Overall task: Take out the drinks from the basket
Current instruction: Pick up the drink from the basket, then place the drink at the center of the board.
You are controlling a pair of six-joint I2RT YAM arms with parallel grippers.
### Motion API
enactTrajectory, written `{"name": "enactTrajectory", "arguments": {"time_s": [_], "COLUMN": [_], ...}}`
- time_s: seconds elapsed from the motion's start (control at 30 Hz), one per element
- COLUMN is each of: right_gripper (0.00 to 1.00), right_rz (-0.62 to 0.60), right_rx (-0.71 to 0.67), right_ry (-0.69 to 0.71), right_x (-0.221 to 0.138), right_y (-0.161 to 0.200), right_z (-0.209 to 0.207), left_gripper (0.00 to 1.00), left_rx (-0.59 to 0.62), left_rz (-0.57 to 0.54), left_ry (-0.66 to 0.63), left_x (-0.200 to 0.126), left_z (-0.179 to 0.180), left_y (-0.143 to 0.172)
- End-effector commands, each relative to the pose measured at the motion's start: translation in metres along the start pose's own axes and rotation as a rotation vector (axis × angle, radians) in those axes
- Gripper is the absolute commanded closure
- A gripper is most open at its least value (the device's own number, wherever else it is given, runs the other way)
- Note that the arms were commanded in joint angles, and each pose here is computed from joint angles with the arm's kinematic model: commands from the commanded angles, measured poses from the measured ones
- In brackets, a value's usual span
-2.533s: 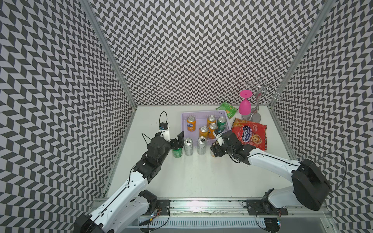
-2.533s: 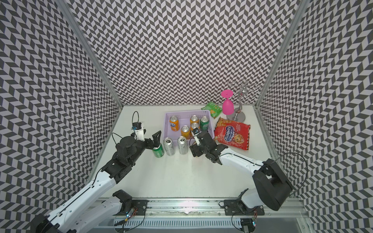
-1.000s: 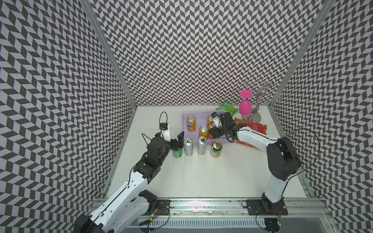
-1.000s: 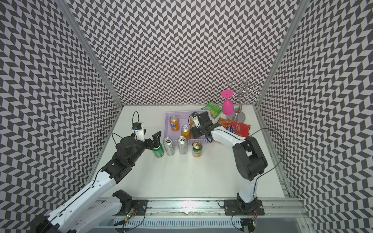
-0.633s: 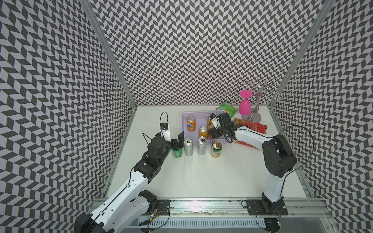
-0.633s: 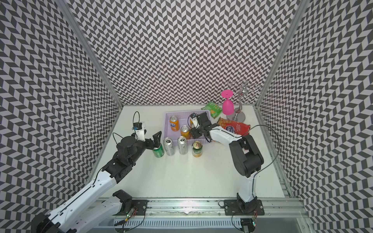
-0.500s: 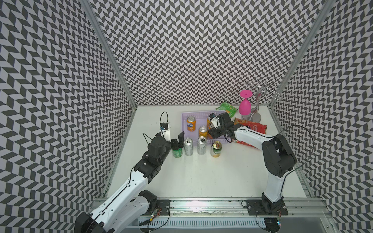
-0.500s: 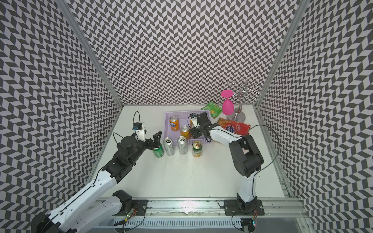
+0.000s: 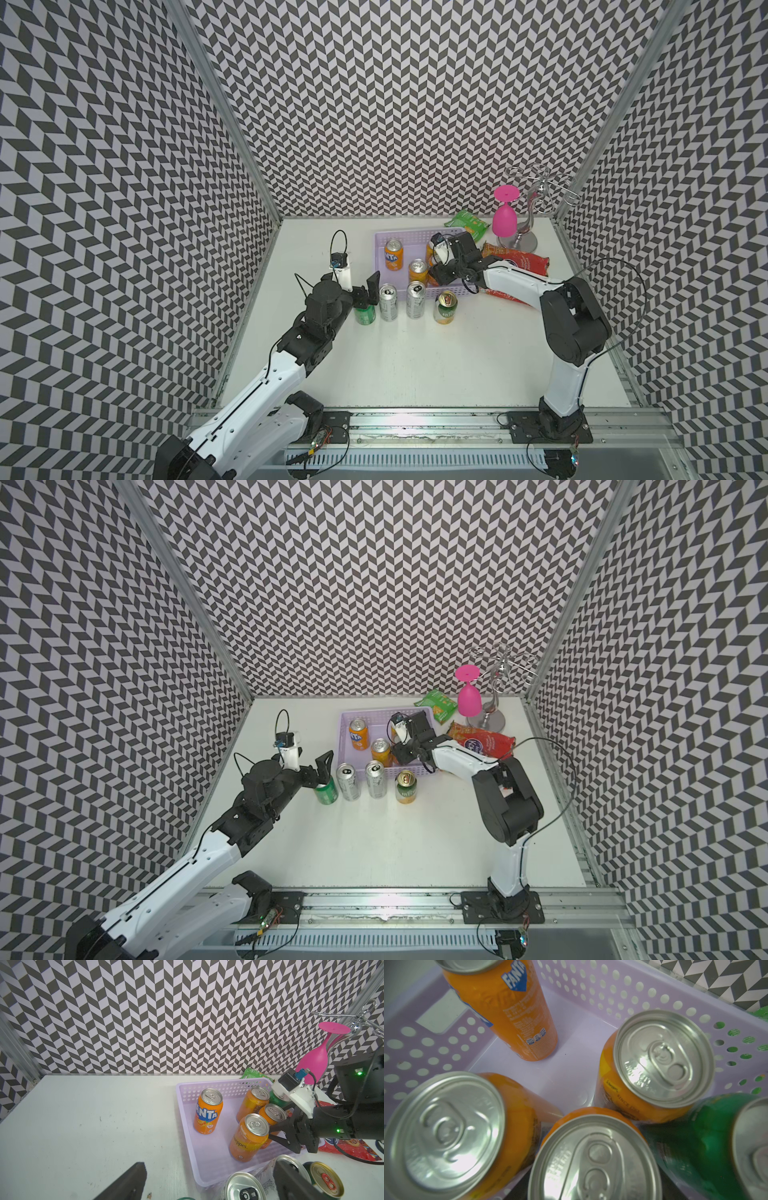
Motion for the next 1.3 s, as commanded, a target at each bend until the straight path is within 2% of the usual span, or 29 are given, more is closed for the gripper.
{"name": "enactTrajectory", "arguments": {"time_s": [0.0, 0.63, 0.9, 1.27], "right_gripper": [0.48, 0.51, 0.51, 0.51], "right_rz": [-0.171, -0.250, -0.234, -0.231], "right_rx": [-0.007, 0.066, 0.129, 0.197], "right_ry": [0.057, 0.198, 0.262, 0.291], "right_x": [-0.036, -0.141, -0.176, -0.185], "right_y": [-0.040, -0.056, -0.029, 0.014], "right_z": [-0.011, -0.025, -0.026, -0.015], "left_gripper": [0.01, 0.01, 0.01, 0.01], "left_rx": [-0.003, -0.007, -0.009, -0.013], "left_rz": [-0.024, -0.029, -0.033, -0.036], "left_ry": [0.021, 0.029, 0.034, 0.047], "left_x": [0.000, -0.002, -0.003, -0.004], "left_z": [-0.003, -0.004, -0.004, -0.006], "left_y": [-0.006, -0.007, -0.008, -0.009]}}
Point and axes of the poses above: each gripper's point midway between its finger pads, its own x axis out along the fingers, its own z axis along the line the jaws close on, y = z × x, the point moved 5 cm from there along -x, back along the fingers, and after that the axes turned 15 degrees about -x, right-handed, at the moved point
